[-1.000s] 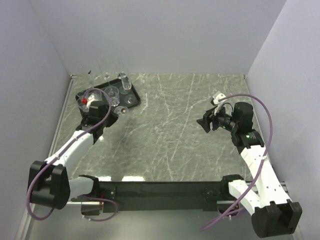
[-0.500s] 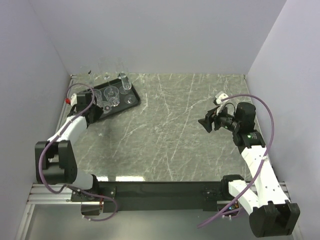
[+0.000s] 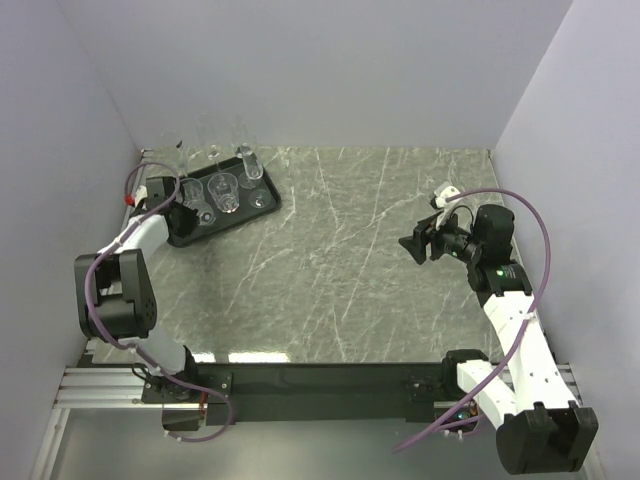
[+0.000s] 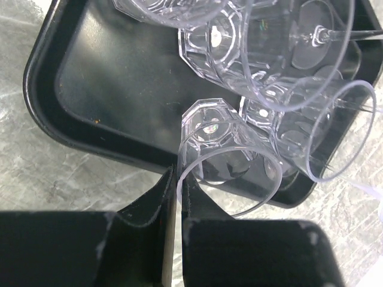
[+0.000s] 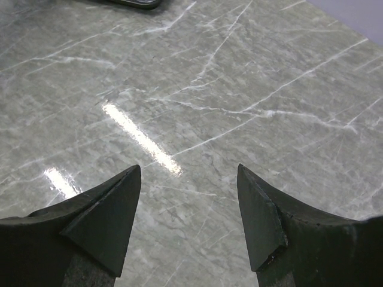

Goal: Place the glasses into the tray
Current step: Place the glass into the tray

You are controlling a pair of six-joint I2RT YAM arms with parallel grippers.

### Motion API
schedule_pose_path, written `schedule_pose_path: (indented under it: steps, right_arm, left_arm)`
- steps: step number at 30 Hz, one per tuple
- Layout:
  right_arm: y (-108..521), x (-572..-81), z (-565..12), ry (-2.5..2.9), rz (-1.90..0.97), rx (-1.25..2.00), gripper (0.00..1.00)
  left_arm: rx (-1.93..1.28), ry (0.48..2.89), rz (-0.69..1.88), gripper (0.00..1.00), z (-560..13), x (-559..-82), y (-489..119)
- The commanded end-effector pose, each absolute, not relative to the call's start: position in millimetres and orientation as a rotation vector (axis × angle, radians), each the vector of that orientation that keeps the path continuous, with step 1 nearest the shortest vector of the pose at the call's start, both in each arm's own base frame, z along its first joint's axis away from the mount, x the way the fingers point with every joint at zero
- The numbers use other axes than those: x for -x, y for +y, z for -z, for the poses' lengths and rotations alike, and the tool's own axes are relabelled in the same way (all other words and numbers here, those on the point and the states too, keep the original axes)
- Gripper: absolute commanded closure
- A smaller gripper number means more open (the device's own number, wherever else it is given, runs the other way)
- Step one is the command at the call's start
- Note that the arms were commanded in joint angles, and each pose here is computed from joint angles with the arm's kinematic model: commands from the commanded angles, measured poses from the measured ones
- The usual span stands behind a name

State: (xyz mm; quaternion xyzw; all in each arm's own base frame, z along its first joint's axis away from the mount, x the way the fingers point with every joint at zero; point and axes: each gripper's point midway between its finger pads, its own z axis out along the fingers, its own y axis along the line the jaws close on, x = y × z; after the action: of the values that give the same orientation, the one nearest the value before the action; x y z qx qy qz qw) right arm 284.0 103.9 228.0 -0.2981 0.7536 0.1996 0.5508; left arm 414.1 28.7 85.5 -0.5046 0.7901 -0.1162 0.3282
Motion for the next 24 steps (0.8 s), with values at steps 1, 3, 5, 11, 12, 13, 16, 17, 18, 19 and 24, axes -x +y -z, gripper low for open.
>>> schedule_pose_path:
  steps: [1, 3, 5, 11, 12, 13, 16, 17, 18, 19, 24]
  right_arm:
    - [102.2, -285.1, -236.9, 1.737, -0.460, 0.699, 0.28]
    - [102.4, -285.1, -236.6, 1.738, -0.462, 0.700, 0.28]
    - [102.1, -284.6, -237.5, 1.735, -0.458, 0.700, 0.28]
    - [103.3, -282.6, -240.2, 1.724, -0.462, 0.705, 0.28]
    - [103.4, -282.5, -240.2, 1.723, -0.463, 0.707, 0.28]
    - [103.7, -282.3, -240.3, 1.723, -0.465, 0.706, 0.28]
    - [96.8, -283.8, -240.9, 1.725, -0.448, 0.686, 0.28]
    - [96.6, -284.1, -241.3, 1.725, -0.449, 0.685, 0.28]
    - [96.6, -283.7, -242.1, 1.723, -0.448, 0.684, 0.28]
    - [96.2, -283.4, -242.2, 1.724, -0.448, 0.682, 0.28]
    - [95.8, -283.3, -242.7, 1.721, -0.447, 0.682, 0.28]
  left_arm:
    - [1.306, 2.054, 0.338, 0.96, -98.7, -427.0, 29.6]
    - [1.310, 2.060, 0.333, 0.94, -95.9, -427.7, 30.4]
    - [1.312, 2.066, 0.332, 0.92, -93.7, -428.8, 30.7]
    - [1.320, 2.099, 0.327, 0.87, -84.8, -429.2, 31.8]
    - [1.316, 2.103, 0.327, 0.86, -84.1, -429.4, 32.1]
    - [1.314, 2.105, 0.332, 0.85, -84.1, -429.7, 32.5]
    - [1.306, 2.095, 0.322, 0.74, -88.4, -430.6, 35.0]
    - [1.303, 2.096, 0.319, 0.71, -89.1, -430.3, 35.4]
    - [1.300, 2.094, 0.312, 0.63, -91.1, -430.2, 36.9]
    - [1.295, 2.094, 0.312, 0.63, -92.3, -430.2, 37.0]
    - [1.270, 2.089, 0.321, 0.61, -101.6, -429.3, 37.7]
